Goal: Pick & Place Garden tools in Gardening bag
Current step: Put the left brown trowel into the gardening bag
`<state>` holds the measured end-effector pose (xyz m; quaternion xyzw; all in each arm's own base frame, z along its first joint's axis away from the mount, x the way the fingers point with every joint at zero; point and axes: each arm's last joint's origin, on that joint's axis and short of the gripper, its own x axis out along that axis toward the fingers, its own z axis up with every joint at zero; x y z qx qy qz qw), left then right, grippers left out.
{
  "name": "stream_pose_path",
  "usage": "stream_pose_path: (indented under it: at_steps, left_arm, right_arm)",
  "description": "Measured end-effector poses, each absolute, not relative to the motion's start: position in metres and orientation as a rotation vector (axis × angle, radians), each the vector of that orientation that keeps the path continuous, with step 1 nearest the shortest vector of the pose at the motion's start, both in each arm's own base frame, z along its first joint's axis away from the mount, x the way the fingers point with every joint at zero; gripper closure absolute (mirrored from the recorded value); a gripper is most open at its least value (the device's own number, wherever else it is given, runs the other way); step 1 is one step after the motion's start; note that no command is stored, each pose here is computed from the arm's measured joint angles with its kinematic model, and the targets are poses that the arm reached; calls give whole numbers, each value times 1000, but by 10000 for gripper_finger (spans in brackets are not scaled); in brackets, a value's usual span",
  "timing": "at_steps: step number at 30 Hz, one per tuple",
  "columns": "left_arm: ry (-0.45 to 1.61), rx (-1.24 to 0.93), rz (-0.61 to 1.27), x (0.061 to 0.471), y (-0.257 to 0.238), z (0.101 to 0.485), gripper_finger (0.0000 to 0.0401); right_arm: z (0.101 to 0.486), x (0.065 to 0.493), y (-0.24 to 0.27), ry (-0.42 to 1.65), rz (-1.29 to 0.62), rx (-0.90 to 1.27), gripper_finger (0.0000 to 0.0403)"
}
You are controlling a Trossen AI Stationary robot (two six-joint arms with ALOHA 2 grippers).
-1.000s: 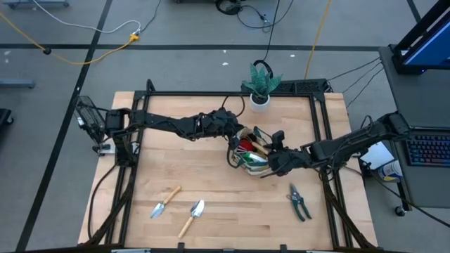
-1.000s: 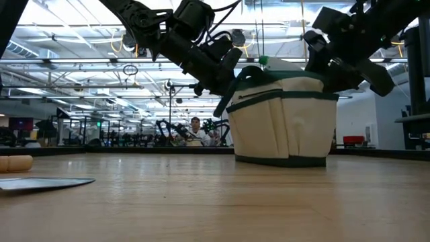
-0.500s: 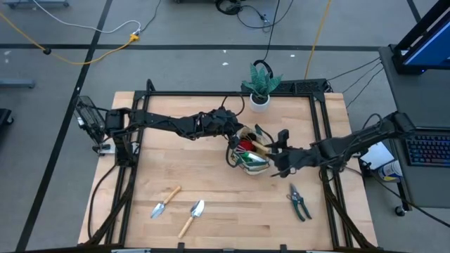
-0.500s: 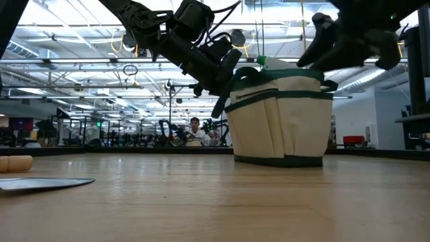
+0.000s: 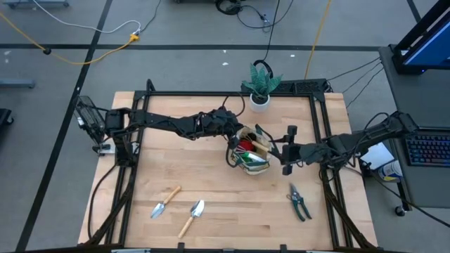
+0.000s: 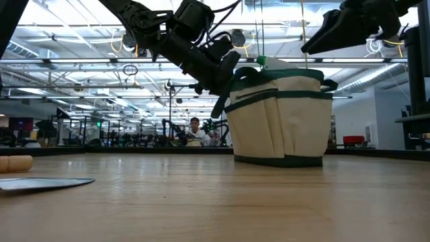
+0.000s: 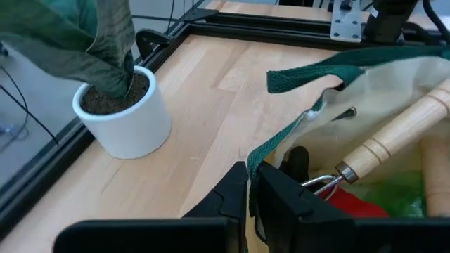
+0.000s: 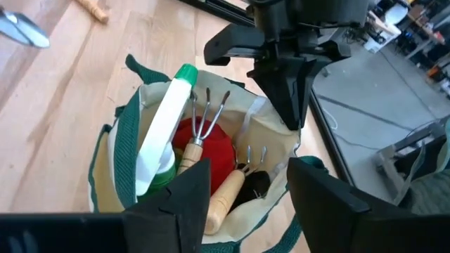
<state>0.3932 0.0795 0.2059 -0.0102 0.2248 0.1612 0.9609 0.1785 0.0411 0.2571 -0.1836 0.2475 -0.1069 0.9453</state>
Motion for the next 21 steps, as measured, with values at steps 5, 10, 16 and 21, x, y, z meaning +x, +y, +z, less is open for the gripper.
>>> stream_pose_path:
  at_steps: [5,10,16,21]
  left_arm:
    - [464,31,301,394,78,206,351]
    - [463,37,300,394,78,206,290]
    - [403,97,276,393,70,220,222]
    - [309,128,251,384,57,254,202]
  right_arm:
    - [257,179,41,496,-232,-315,201]
    - [257,178,41,490,-245,-264,181]
    - [257,178,41,482,-260,-201,174]
    - [256,178,41,480,-270,-164,178]
